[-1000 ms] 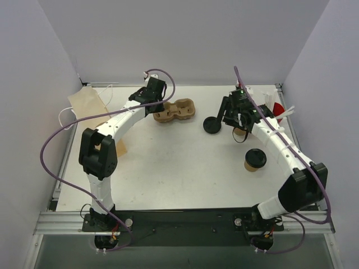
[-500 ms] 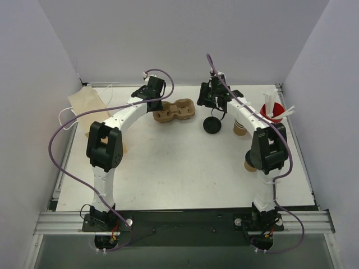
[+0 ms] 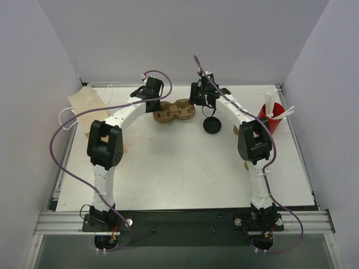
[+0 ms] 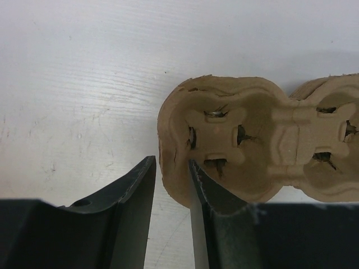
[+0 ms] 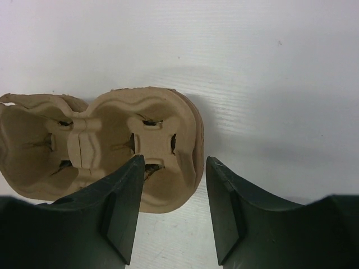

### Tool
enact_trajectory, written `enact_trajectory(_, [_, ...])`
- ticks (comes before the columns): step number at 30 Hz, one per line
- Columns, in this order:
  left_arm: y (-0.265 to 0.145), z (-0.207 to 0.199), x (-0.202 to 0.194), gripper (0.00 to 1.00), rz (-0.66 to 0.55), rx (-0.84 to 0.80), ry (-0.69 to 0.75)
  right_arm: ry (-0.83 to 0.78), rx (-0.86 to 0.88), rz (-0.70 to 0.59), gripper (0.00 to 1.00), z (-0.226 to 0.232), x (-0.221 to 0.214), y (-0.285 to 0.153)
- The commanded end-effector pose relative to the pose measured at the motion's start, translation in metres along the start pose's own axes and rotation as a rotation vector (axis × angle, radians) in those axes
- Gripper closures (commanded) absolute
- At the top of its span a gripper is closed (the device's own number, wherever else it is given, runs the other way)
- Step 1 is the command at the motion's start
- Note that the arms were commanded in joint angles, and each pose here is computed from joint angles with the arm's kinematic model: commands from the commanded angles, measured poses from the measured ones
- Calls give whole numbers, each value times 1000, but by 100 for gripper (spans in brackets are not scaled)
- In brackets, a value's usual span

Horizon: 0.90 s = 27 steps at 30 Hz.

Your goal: Pack the takeout coffee

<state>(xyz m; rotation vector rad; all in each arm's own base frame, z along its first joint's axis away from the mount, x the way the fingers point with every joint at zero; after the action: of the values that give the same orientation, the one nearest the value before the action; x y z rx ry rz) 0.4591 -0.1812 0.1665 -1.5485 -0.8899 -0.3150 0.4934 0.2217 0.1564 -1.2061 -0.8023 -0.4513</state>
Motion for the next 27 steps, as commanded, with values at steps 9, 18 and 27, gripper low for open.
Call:
enact_trajectory(9, [16,-2,6,61,-9,-45,-46,-70,-15,16,57,5,1,11])
enact_trajectory(18, [19,-9,10,66,-12,-69,-49,-96,-36,22,58,5,0,12])
enact_trajectory(27, [20,-11,12,72,-8,-71,-40,-96,-25,42,67,7,-5,18])
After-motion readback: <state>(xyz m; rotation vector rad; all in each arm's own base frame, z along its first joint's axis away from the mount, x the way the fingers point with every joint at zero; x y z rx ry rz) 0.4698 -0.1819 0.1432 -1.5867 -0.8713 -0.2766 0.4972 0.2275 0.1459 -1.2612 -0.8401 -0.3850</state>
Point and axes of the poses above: each gripper's point midway between its finger pads, its own y axis out along the fingers, its own z axis along the line the jaws close on, x = y × z, the point moved 8 cm from there along -y, back along the fingers, and after that the axes turned 11 degrees about -y, right-handed, at the moved point
